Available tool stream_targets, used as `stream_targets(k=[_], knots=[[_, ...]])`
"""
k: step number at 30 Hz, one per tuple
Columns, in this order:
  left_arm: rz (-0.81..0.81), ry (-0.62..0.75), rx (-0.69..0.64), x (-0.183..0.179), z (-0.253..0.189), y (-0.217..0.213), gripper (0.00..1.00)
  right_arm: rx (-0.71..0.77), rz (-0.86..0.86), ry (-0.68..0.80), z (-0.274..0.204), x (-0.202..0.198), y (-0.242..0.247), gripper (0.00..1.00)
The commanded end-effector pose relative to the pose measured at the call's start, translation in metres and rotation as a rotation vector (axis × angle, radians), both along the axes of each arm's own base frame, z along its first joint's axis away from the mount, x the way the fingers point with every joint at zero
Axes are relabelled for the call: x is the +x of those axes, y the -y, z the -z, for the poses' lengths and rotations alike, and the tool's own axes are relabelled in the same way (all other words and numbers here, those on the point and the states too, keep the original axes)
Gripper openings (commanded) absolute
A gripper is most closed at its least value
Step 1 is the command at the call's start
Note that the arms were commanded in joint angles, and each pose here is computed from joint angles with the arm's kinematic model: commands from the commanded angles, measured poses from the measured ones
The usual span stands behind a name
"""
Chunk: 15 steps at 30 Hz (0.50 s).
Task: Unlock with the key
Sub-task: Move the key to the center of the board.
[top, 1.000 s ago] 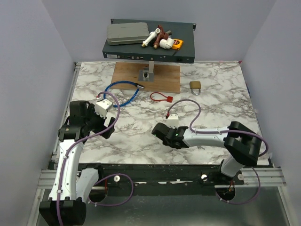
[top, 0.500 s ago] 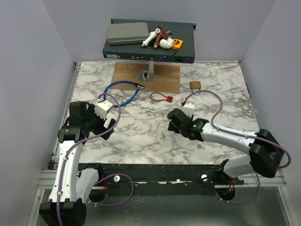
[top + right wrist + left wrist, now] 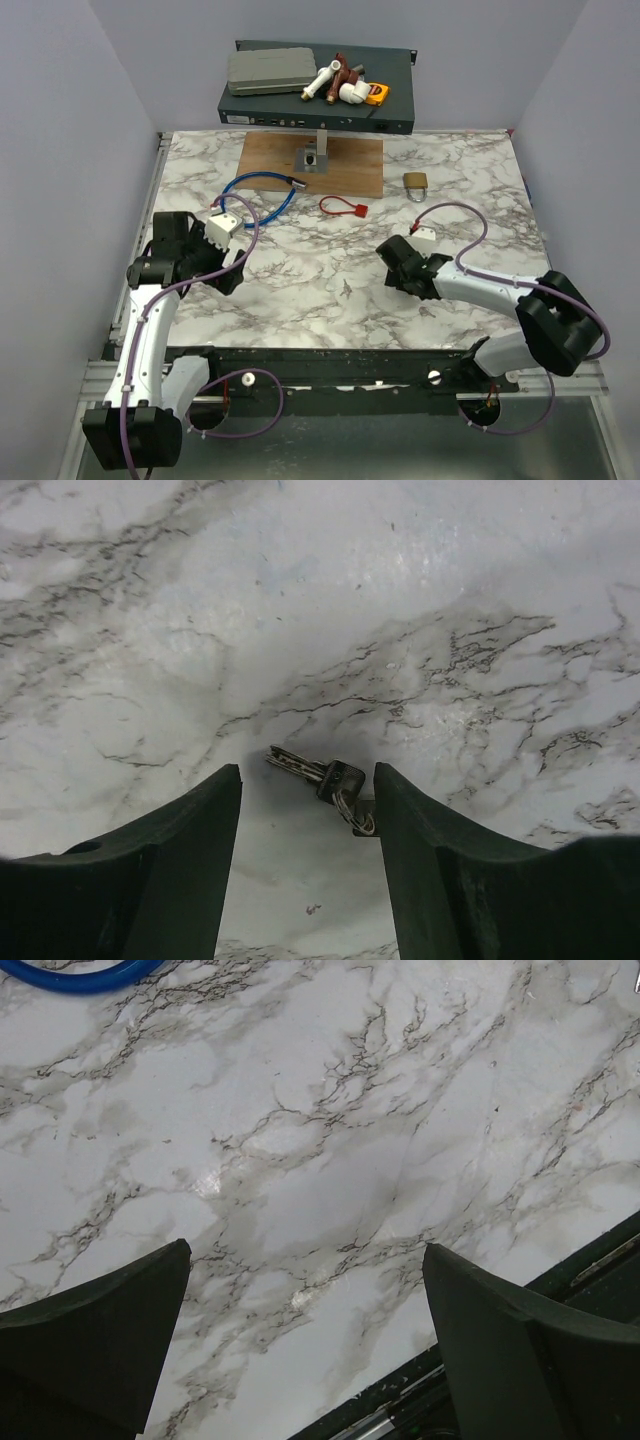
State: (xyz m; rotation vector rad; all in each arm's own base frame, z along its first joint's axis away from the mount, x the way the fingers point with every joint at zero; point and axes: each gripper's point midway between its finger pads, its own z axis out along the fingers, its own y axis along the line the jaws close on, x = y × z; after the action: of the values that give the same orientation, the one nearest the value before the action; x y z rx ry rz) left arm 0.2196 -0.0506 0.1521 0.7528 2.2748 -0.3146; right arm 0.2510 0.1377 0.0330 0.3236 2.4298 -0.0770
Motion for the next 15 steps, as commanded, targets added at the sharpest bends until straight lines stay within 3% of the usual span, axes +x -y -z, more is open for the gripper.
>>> stream_targets(k=[1, 4, 10, 15], knots=[[0.004, 0.049, 0.005, 0.005, -0.012, -0.001, 0.98, -0.016, -0.019, -0.055, 0.023, -0.009, 0.003, 0.57], [0.004, 0.046, 0.006, 0.004, -0.011, -0.001, 0.99, 0.003, -0.034, -0.072, 0.029, -0.011, -0.002, 0.51], [0.005, 0.056, 0.004, 0.002, -0.012, 0.0, 0.99, 0.109, -0.081, -0.103, 0.035, -0.016, -0.027, 0.24], [0.005, 0.061, 0.001, 0.002, -0.014, 0.0, 0.99, 0.167, -0.131, -0.107, 0.033, -0.017, -0.064, 0.1]])
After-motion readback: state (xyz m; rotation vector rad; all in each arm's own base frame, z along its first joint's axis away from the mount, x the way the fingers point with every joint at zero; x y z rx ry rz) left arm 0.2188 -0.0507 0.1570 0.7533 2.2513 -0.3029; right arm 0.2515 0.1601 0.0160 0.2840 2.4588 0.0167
